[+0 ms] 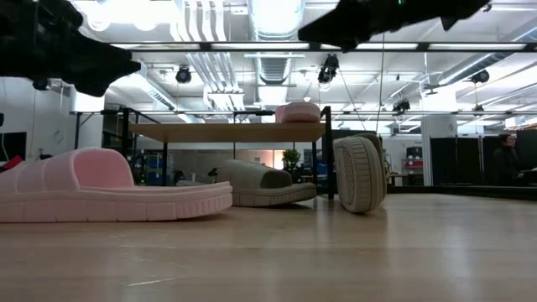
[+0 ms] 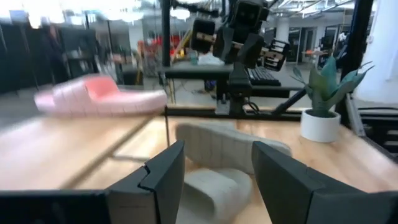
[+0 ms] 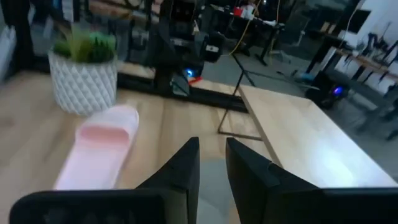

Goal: Pick and place slides into the shelf
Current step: Put the pink slipper on the shelf

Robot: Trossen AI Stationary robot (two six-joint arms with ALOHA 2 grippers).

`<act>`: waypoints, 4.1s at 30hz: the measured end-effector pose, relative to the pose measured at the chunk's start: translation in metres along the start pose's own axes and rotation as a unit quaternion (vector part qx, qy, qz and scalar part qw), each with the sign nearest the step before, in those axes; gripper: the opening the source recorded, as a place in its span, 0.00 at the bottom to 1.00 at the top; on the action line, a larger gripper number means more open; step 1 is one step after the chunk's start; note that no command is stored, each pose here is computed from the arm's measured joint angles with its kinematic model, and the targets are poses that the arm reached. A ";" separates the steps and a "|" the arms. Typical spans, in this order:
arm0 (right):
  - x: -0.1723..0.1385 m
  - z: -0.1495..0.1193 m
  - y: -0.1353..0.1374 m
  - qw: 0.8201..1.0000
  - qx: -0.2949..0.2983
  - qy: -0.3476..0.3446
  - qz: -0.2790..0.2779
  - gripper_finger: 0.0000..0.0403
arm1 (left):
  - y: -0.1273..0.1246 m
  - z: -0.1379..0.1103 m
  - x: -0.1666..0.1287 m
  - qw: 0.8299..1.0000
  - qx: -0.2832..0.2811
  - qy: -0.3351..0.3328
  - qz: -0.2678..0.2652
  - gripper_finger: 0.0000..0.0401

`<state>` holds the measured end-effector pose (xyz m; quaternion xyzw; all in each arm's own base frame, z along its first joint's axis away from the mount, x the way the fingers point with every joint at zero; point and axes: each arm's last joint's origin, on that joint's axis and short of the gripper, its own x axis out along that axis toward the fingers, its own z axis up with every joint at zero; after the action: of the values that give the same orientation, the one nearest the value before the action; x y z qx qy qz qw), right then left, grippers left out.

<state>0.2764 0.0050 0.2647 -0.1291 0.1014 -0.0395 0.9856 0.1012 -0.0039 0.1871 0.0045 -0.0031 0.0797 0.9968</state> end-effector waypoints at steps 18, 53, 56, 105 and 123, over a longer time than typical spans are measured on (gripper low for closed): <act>-0.002 -0.011 -0.007 0.987 -0.026 0.050 -0.151 0.16 | -0.008 0.016 0.012 0.852 -0.451 0.260 0.055 0.43; -0.002 -0.013 -0.007 0.984 -0.053 0.060 -0.157 0.15 | -0.024 -0.024 0.038 0.694 -0.518 0.484 0.125 0.43; -0.003 -0.015 -0.007 0.984 -0.055 0.064 -0.156 0.15 | -0.027 -0.026 0.045 0.701 -0.524 0.471 0.111 0.43; -0.003 -0.014 -0.007 0.983 -0.069 0.062 -0.158 0.15 | -0.029 -0.056 0.040 0.753 -0.486 0.442 -0.044 0.11; -0.003 -0.014 -0.007 0.979 -0.114 0.065 -0.156 0.15 | -0.032 -0.034 0.044 0.780 -0.479 0.380 -0.132 0.00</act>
<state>0.2707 -0.0051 0.2541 -0.2516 0.1481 -0.1889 0.9376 0.1501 -0.0283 0.1534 -0.5040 0.3386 -0.0691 0.7916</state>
